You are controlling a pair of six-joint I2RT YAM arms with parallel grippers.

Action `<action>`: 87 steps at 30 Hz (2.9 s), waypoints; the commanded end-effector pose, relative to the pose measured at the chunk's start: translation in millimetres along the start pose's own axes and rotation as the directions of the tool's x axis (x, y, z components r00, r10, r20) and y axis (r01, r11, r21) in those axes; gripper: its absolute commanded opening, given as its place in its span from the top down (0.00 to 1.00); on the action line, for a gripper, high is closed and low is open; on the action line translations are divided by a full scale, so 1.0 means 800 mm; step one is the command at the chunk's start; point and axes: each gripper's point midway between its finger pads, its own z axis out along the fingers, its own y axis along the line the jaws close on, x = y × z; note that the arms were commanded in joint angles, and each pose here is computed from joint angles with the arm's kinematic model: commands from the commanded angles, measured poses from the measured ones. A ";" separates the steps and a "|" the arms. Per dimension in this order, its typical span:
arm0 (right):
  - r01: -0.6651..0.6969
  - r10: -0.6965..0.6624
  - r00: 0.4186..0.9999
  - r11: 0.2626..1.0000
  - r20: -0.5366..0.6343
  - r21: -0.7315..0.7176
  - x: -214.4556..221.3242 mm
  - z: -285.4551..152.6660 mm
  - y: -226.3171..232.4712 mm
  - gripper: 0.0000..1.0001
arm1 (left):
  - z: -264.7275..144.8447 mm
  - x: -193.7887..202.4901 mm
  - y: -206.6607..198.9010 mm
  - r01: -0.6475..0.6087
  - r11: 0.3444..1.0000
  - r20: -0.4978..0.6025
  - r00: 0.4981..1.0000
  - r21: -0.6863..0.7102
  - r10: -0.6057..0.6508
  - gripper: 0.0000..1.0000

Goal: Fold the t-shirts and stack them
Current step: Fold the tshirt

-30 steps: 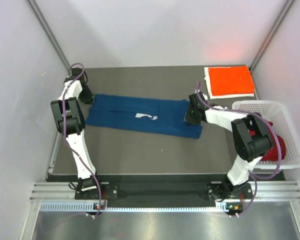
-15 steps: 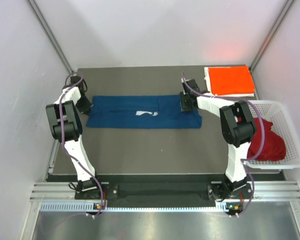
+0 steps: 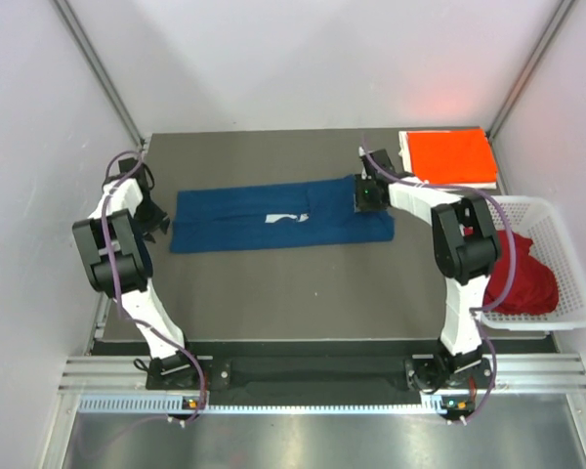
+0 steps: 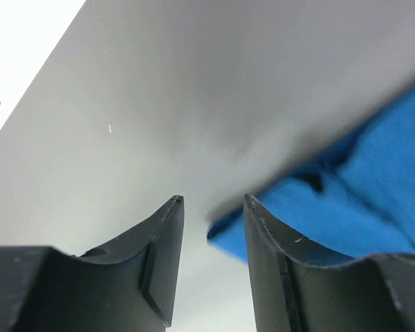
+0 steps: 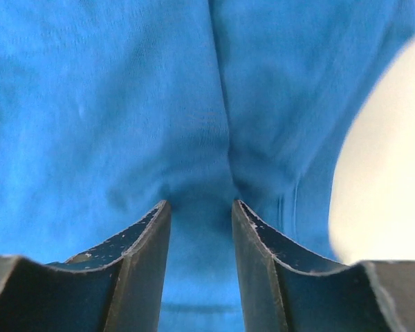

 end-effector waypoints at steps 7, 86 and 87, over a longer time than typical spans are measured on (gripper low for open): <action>-0.392 0.397 0.914 0.917 0.087 -0.071 -0.026 -0.071 0.020 0.56 | -0.039 0.051 -0.004 -0.038 0.982 -0.013 0.999 0.186 0.041 0.46; -0.900 0.840 0.434 0.392 0.324 0.190 -0.003 -0.039 0.017 0.32 | 0.033 0.002 -0.068 -0.171 0.980 -0.009 0.985 0.102 0.173 0.48; -0.893 0.831 0.449 0.403 0.328 0.200 -0.004 -0.036 0.015 0.32 | 0.036 0.001 -0.064 -0.173 0.982 -0.012 0.985 0.082 0.174 0.48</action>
